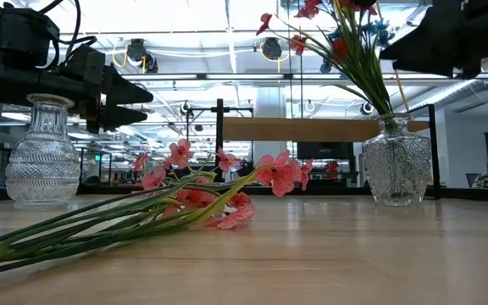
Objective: Pick and place flowers into a vace then onto a shelf
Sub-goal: Put the pink flowers into the left transparent vase
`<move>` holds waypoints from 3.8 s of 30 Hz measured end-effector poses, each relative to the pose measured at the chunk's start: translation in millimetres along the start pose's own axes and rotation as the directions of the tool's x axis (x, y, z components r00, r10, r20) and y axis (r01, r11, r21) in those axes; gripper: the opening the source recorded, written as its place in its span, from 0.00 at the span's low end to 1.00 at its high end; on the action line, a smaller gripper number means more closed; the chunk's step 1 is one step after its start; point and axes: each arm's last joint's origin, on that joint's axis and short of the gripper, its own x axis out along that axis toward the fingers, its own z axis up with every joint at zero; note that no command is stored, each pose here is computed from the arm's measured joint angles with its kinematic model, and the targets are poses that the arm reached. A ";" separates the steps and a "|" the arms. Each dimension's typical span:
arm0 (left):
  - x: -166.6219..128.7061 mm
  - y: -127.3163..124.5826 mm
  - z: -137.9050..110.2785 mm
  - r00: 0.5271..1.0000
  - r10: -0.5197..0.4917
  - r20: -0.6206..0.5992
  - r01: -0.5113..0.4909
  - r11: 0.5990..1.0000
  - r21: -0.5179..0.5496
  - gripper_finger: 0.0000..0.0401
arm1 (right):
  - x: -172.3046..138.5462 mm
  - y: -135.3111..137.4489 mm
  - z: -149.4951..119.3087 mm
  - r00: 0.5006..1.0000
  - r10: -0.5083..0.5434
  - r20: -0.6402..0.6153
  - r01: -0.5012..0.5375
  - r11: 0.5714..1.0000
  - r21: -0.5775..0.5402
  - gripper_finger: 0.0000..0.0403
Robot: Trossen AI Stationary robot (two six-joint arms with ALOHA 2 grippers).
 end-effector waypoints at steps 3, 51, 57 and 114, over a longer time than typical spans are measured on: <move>0.0 0.0 0.0 1.000 0.000 0.000 0.000 1.000 0.000 0.91 | -8.0 0.2 4.8 0.999 0.048 0.005 -0.048 0.999 -0.010 0.61; 0.0 0.0 -0.1 1.000 0.000 -0.001 0.000 1.000 0.000 0.91 | -49.8 -83.0 46.2 0.741 0.602 0.296 -0.654 0.747 0.117 0.44; 0.0 0.0 -0.1 1.000 0.000 -0.001 0.000 1.000 0.000 0.91 | -51.1 -80.4 44.0 0.734 0.616 0.286 -0.659 0.747 0.083 0.43; -0.8 -4.9 14.3 0.987 -0.096 0.132 0.115 0.983 -0.143 0.91 | -51.9 -78.8 42.4 0.730 0.624 0.279 -0.662 0.747 0.062 0.43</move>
